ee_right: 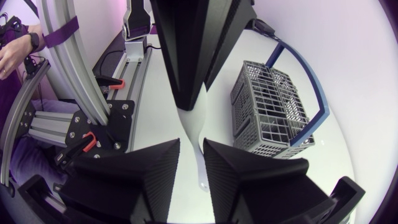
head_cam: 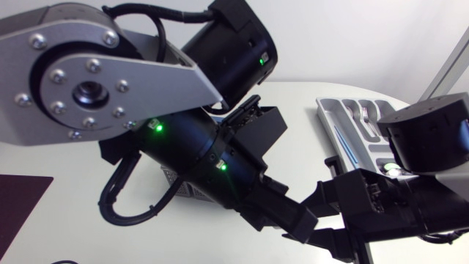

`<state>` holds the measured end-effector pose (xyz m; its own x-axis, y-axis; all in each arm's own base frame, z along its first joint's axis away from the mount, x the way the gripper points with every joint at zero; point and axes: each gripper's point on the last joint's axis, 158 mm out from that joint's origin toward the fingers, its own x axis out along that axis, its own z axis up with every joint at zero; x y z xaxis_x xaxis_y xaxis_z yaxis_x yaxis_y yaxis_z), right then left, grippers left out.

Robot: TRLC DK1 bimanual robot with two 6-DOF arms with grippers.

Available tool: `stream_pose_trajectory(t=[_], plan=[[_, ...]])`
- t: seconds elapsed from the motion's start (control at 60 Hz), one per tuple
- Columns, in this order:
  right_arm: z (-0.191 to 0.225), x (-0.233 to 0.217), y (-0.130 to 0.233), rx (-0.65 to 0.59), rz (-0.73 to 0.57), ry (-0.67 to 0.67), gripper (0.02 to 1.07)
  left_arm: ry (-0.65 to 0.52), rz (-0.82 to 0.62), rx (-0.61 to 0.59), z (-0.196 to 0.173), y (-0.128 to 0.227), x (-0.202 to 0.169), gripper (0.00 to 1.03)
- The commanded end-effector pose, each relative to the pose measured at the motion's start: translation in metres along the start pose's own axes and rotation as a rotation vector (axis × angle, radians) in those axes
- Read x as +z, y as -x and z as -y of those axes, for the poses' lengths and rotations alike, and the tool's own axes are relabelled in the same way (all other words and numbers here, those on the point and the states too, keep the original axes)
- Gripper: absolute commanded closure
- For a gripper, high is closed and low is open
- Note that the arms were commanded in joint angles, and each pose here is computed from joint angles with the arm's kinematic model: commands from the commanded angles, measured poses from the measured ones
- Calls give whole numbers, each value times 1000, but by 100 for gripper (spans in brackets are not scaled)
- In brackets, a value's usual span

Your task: Unload the cutlery basket into the drawer organizer.

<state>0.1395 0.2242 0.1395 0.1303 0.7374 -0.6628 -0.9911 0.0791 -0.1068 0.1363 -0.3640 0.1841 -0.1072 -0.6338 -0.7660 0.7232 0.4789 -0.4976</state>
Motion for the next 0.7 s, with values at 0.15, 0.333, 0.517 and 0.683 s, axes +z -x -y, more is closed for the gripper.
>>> stream_pose_trajectory(t=[0.15, 0.333, 0.517, 0.683], plan=[[-4, -7, -6, 21, -8, 3, 99, -23, 3, -13, 3, 2, -3, 99], [-5, -11, -7, 22, -17, -7, 102, 0, 10, -15, 3, 6, 0, 46], [-3, -18, -9, 27, -35, -30, 102, 53, 43, -21, 0, 14, 13, 7], [1, -25, -10, 17, -53, -54, 102, 149, 77, -5, -14, 23, 28, 4]])
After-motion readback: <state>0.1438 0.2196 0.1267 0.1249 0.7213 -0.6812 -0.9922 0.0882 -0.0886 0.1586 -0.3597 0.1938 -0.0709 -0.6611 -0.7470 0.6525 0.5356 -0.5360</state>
